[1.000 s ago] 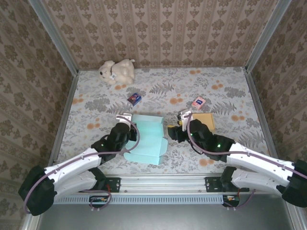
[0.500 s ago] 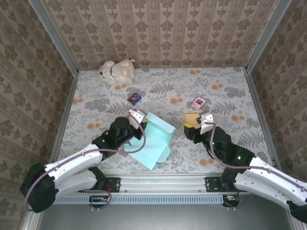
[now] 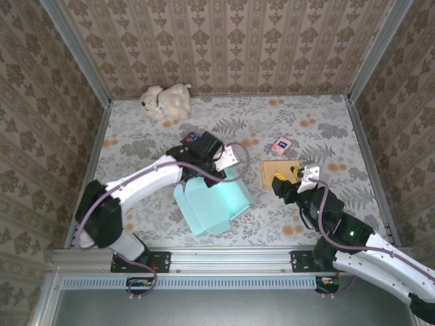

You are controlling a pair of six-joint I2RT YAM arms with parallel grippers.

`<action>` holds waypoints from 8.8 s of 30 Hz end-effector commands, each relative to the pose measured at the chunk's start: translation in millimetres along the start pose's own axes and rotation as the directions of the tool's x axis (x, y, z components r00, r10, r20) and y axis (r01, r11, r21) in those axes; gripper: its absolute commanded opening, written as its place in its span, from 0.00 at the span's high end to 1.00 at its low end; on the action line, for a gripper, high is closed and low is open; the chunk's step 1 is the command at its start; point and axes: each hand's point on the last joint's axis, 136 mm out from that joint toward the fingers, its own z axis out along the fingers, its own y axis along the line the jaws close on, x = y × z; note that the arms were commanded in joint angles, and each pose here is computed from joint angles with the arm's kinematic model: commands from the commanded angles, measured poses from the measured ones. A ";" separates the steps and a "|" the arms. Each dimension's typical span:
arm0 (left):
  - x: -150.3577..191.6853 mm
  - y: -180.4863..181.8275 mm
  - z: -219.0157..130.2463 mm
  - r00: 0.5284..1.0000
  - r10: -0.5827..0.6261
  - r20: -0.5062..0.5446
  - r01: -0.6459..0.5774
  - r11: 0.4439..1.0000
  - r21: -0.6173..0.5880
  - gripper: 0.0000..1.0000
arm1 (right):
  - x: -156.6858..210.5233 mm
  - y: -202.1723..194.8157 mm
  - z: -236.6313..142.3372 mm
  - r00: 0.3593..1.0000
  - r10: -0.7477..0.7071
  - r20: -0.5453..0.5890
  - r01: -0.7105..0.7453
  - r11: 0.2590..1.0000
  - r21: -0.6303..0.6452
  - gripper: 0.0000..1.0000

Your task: Fold the paper box

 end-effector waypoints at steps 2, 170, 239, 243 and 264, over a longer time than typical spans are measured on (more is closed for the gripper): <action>55.9 -16.2 -23.5 0.916 0.111 -0.385 -0.055 0.987 0.153 1.00 | -1.7 -6.6 -1.2 1.000 0.020 0.011 -0.020 0.999 0.029 0.39; -17.0 28.6 -149.5 0.927 0.190 0.324 -0.092 0.951 -0.294 1.00 | -39.4 73.1 101.2 0.967 -0.255 -0.016 0.249 0.955 -0.161 0.34; 22.6 -0.2 -129.2 0.727 0.559 0.399 -0.512 0.828 -0.228 1.00 | 63.3 148.2 106.5 0.698 -0.655 0.291 0.491 0.141 -0.859 0.77; 20.7 -4.6 -130.7 0.712 0.563 0.419 -0.519 0.825 -0.225 1.00 | 68.7 148.1 106.6 0.705 -0.649 0.284 0.480 0.143 -0.865 0.78; 15.2 -18.5 -132.9 0.674 0.589 0.446 -0.558 0.801 -0.216 1.00 | 71.1 147.8 109.4 0.707 -0.653 0.273 0.477 0.154 -0.865 0.81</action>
